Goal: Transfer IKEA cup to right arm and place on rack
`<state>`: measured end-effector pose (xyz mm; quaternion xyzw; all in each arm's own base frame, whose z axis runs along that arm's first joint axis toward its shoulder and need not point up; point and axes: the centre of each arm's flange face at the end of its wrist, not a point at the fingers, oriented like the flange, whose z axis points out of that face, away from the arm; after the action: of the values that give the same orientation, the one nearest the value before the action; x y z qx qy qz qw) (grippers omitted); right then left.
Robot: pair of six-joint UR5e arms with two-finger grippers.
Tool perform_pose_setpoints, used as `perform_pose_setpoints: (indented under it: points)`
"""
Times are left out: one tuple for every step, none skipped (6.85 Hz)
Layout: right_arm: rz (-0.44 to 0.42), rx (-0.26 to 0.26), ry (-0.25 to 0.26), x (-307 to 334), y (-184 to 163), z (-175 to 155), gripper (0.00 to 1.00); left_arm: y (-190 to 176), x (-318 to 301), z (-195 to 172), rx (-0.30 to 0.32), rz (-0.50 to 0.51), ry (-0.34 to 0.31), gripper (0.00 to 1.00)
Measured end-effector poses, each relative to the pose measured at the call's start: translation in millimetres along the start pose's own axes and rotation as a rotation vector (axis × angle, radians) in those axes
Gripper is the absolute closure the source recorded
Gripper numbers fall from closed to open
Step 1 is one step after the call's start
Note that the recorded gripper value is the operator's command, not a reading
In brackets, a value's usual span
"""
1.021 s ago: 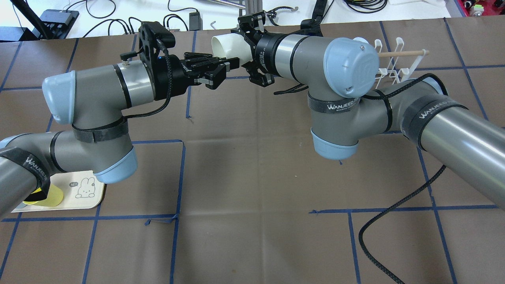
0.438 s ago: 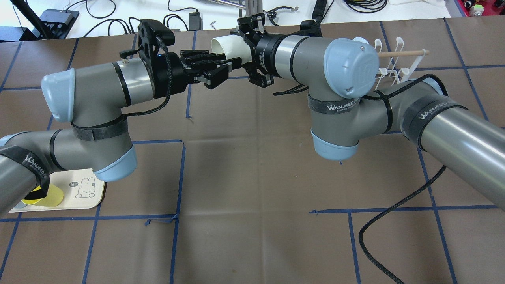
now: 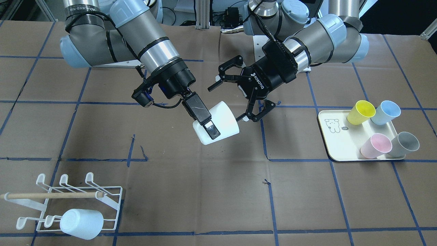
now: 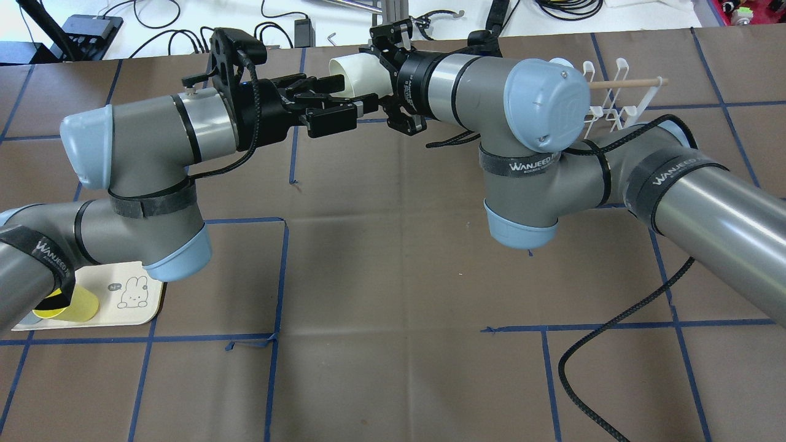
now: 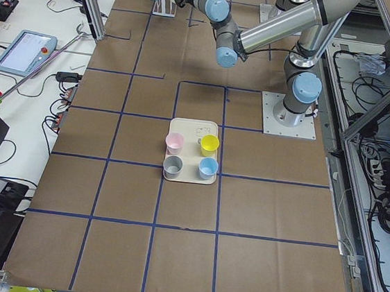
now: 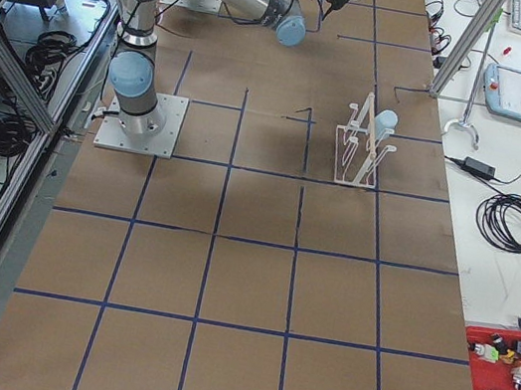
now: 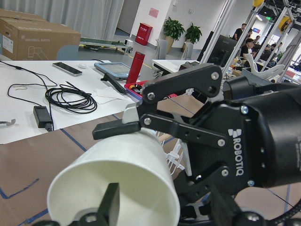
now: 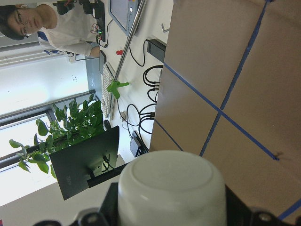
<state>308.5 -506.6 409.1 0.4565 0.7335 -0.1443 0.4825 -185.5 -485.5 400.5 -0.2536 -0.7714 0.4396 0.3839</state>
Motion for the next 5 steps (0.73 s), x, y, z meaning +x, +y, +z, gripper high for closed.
perform_pose_setpoints:
  points:
    - [0.0, 0.009, -0.003, -1, -3, 1, 0.81, -3, -12, -13, 0.015, -0.014, -0.028, 0.02]
    - [0.002, 0.026, -0.009, -4, -13, 1, 0.82, -8, -26, -33, 0.037, -0.03, -0.067, 0.02]
    - [-0.015, 0.068, -0.021, -10, -35, 1, 0.83, -13, -38, -49, 0.046, -0.053, -0.102, 0.02]
    - [-0.079, 0.13, -0.036, -21, -68, -1, 0.85, -19, -47, -58, 0.033, -0.087, -0.146, 0.02]
    - [-0.185, 0.189, -0.042, -30, -103, -8, 0.85, -29, -59, -62, -0.003, -0.127, -0.227, 0.02]
